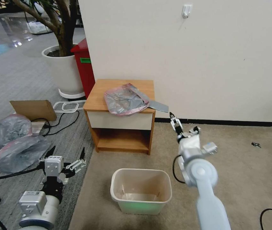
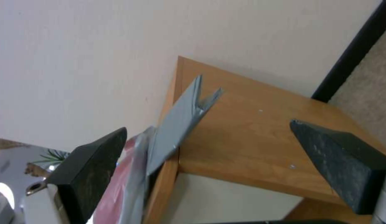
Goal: Pick up the garbage bag from the table and place it over the trash can.
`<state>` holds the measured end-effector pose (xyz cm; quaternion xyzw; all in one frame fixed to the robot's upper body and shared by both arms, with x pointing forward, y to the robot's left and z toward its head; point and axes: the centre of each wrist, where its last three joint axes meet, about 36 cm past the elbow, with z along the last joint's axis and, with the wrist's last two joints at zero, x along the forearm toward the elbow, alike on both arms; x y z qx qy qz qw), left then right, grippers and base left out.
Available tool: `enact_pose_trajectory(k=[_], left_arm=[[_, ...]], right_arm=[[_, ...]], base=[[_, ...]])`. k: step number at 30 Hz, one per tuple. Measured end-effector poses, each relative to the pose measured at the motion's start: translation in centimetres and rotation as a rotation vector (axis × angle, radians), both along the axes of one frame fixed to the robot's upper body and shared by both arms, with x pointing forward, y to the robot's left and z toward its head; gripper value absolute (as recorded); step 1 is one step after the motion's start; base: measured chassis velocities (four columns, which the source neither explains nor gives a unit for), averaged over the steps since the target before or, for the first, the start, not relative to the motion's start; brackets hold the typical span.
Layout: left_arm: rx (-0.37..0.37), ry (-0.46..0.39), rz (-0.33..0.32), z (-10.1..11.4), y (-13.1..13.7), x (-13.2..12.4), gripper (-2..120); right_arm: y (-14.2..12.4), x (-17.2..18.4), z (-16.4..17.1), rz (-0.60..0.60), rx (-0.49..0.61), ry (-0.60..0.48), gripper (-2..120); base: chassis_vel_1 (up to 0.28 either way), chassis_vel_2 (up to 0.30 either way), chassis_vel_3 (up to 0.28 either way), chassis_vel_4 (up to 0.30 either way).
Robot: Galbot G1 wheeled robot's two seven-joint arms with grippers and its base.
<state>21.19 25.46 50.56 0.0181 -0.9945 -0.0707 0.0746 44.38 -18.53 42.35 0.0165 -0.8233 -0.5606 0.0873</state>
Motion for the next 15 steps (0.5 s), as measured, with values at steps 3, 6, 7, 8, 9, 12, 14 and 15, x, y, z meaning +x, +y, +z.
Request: enact_pose_trajectory(k=[3,6,7,8,9,12,14,15], left_arm=[[-0.001,0.001,-0.005,0.0,0.0,0.0,100],[-0.004,-0.004,-0.012,0.0,-0.1,0.1,100],[-0.004,-0.004,-0.012,0.0,-0.1,0.1,100],[-0.004,-0.007,-0.015,0.0,-0.1,0.2,100],[-0.004,-0.009,-0.018,0.1,-0.2,0.2,100],[-0.003,-0.007,-0.026,-0.1,-0.2,0.3,100],[-0.003,-0.006,-0.028,-0.2,-0.2,0.4,100],[-0.002,-0.004,-0.03,-0.2,-0.1,0.4,100]], right_arm=[[0.0,1.0,0.0,0.003,0.02,-0.004,100],[0.0,2.0,-0.3,0.005,0.034,0.001,100],[0.0,2.0,-0.3,0.005,0.034,0.001,100],[0.0,2.3,-0.4,0.007,0.039,0.003,100],[0.0,2.7,-0.4,0.01,0.042,-0.001,99],[0.1,3.9,-0.5,0.022,0.049,-0.015,96],[0.2,4.3,-0.5,0.028,0.051,-0.018,96],[0.4,4.7,-0.5,0.038,0.053,-0.022,94]], base=[[0.0,0.0,0.0,0.0],[0.0,0.0,0.0,0.0],[0.0,0.0,0.0,0.0],[0.0,0.0,0.0,0.0],[0.0,0.0,0.0,0.0],[0.0,0.0,0.0,0.0],[0.0,0.0,0.0,0.0],[0.0,0.0,0.0,0.0]])
